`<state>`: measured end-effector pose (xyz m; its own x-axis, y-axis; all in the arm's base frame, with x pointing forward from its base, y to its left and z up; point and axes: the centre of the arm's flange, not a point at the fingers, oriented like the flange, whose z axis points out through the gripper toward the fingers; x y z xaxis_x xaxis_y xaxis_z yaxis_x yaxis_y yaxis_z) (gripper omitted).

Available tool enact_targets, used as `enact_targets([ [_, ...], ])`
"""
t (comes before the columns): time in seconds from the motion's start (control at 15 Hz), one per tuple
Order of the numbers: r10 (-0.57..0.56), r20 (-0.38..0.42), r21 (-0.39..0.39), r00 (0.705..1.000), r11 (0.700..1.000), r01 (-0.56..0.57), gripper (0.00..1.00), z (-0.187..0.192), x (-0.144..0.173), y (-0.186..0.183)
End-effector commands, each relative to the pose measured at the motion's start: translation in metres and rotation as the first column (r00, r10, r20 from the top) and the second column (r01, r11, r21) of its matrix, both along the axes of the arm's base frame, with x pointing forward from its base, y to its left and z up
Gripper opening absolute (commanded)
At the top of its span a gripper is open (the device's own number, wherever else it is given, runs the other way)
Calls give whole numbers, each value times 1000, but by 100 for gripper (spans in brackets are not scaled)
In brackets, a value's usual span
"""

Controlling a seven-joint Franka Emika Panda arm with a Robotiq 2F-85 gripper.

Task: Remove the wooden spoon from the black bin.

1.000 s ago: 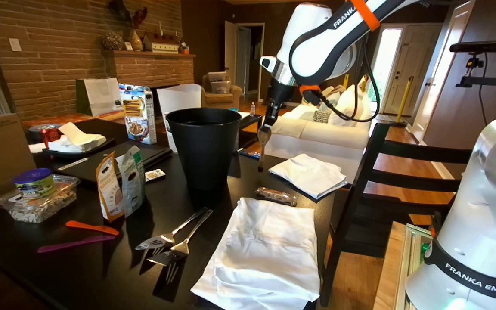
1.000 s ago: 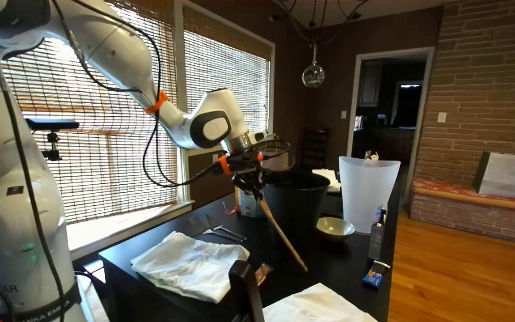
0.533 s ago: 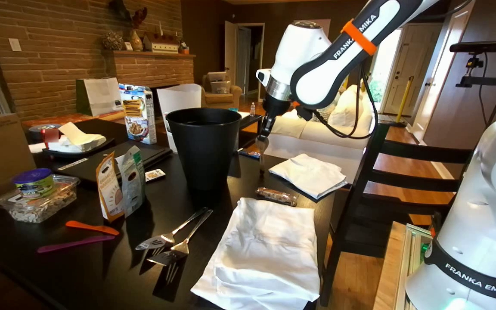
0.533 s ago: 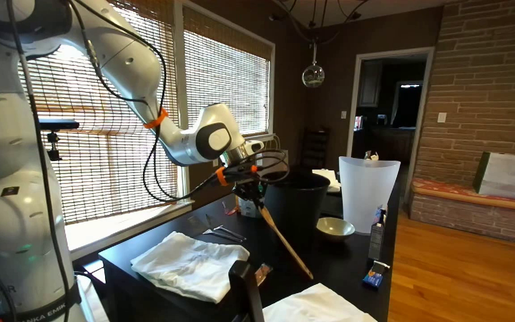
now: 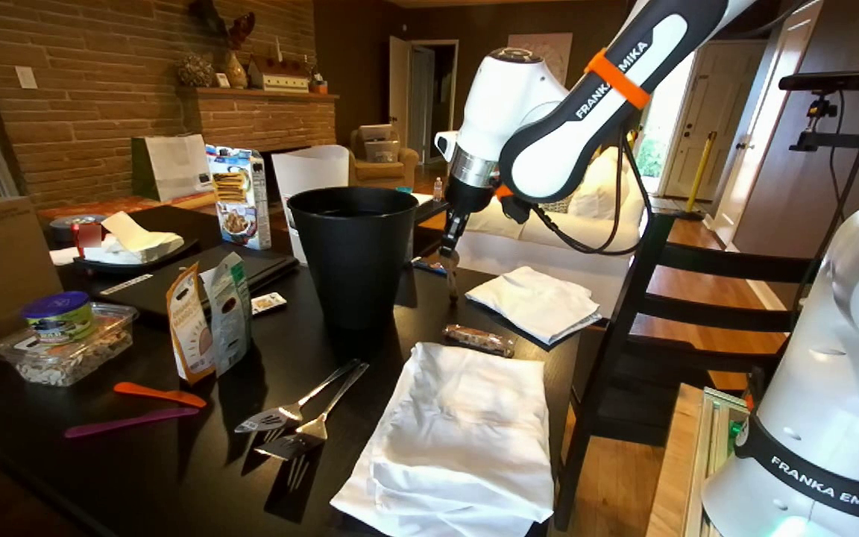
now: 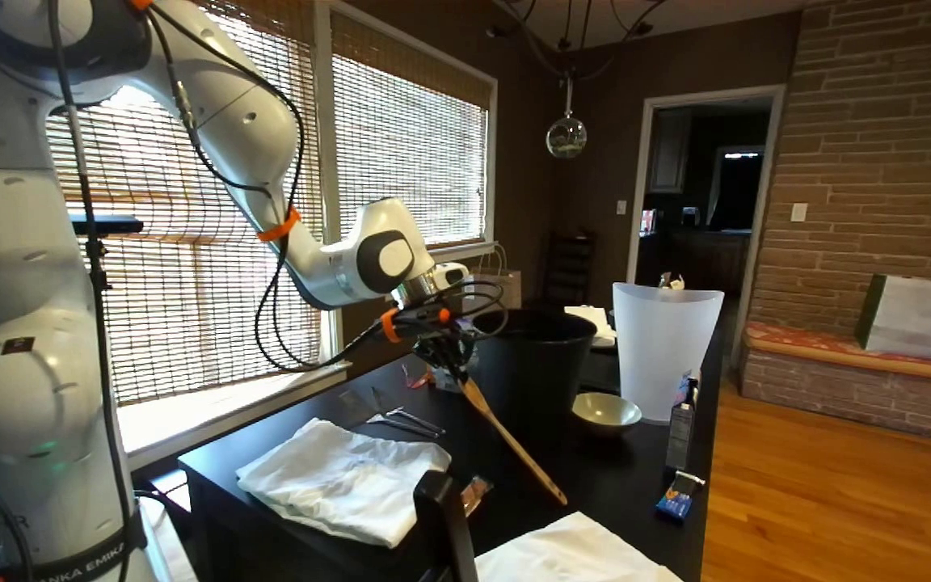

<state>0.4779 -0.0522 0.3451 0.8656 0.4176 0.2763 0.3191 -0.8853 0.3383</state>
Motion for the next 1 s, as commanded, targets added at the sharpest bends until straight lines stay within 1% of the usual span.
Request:
enact_targets([
  [0.0,-45,-8,3,999,999,45,2,-24,0,9],
  [0.13,-57,-10,-16,998,998,57,2,-36,-3,13],
  [0.47,-29,-26,-70,999,997,27,2,-61,-11,26],
  [0.93,-32,-53,-60,998,998,29,2,-82,-15,48],
])
